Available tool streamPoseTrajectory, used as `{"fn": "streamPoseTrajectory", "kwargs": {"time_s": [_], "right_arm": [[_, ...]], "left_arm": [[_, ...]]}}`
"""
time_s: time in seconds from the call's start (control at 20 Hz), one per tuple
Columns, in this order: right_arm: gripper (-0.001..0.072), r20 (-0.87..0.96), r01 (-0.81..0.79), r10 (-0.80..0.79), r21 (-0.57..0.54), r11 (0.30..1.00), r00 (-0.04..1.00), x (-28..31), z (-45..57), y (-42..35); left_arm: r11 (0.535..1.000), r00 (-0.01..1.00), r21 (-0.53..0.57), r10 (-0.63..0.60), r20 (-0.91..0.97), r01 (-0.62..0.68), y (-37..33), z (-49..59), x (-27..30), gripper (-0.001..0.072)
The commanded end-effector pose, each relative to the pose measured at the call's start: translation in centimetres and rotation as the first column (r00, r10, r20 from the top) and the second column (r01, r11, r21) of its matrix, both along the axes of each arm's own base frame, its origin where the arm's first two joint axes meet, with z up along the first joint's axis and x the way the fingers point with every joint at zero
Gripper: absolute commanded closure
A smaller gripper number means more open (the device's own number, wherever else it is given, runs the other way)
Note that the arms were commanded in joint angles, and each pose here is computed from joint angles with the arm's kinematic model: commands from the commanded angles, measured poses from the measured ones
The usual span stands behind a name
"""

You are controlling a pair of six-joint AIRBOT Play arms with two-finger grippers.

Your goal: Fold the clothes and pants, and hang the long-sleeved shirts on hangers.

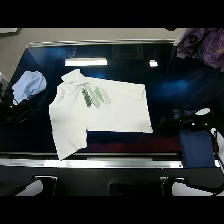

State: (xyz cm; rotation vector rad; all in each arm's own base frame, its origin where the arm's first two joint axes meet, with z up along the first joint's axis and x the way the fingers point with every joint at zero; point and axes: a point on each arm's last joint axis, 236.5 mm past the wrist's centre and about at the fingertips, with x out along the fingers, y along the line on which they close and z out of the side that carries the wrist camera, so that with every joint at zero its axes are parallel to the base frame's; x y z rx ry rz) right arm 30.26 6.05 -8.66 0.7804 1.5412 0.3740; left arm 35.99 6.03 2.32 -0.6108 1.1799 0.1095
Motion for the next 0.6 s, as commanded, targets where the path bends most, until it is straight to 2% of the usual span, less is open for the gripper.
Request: {"fn": "streamPoseTrajectory", "kwargs": {"time_s": [0.0, 0.15, 0.2, 0.25, 0.35, 0.4, 0.55], "right_arm": [[0.0042, -0.008, -0.031, 0.031, -0.015, 0.999, 0.999, -0.7, -2.0, 1.9], [0.0055, 0.029, -0.057, 0.058, -0.034, 0.998, 0.998, 0.2, -2.7, 3.6], [0.0089, 0.043, -0.060, 0.062, -0.049, 0.997, 0.997, 0.5, -2.9, 3.8], [0.0237, 0.055, -0.061, 0.065, -0.062, 0.996, 0.996, 0.7, -3.1, 4.0], [0.0489, 0.069, -0.047, 0.051, -0.066, 0.997, 0.996, 1.2, -3.1, 4.1], [0.0588, 0.071, -0.043, 0.048, -0.068, 0.997, 0.996, 1.3, -3.1, 3.9], [0.0684, 0.076, -0.045, 0.050, -0.066, 0.997, 0.996, 1.3, -2.8, 4.0]], "left_arm": [[1.000, 1.000, 0.004, 0.008, 0.004, -0.008, 0.2, -0.2, -0.1, 0.0114], [1.000, 1.000, -0.004, 0.009, 0.004, -0.009, 0.0, -0.1, -0.1, 0.0114], [1.000, 1.000, -0.024, 0.020, -0.023, -0.020, -0.3, -0.2, -0.6, 0.0113], [0.998, 0.998, -0.036, 0.045, -0.050, -0.046, -0.3, -0.4, -1.0, 0.0113], [0.995, 0.995, -0.067, 0.071, -0.066, -0.076, 0.1, -1.2, -1.7, 0.0112], [0.993, 0.996, -0.093, 0.072, -0.061, -0.077, 0.3, -1.6, -2.1, 0.0112], [0.974, 0.997, -0.215, 0.075, -0.011, -0.075, 0.6, -3.3, -3.3, 0.0112]]}}
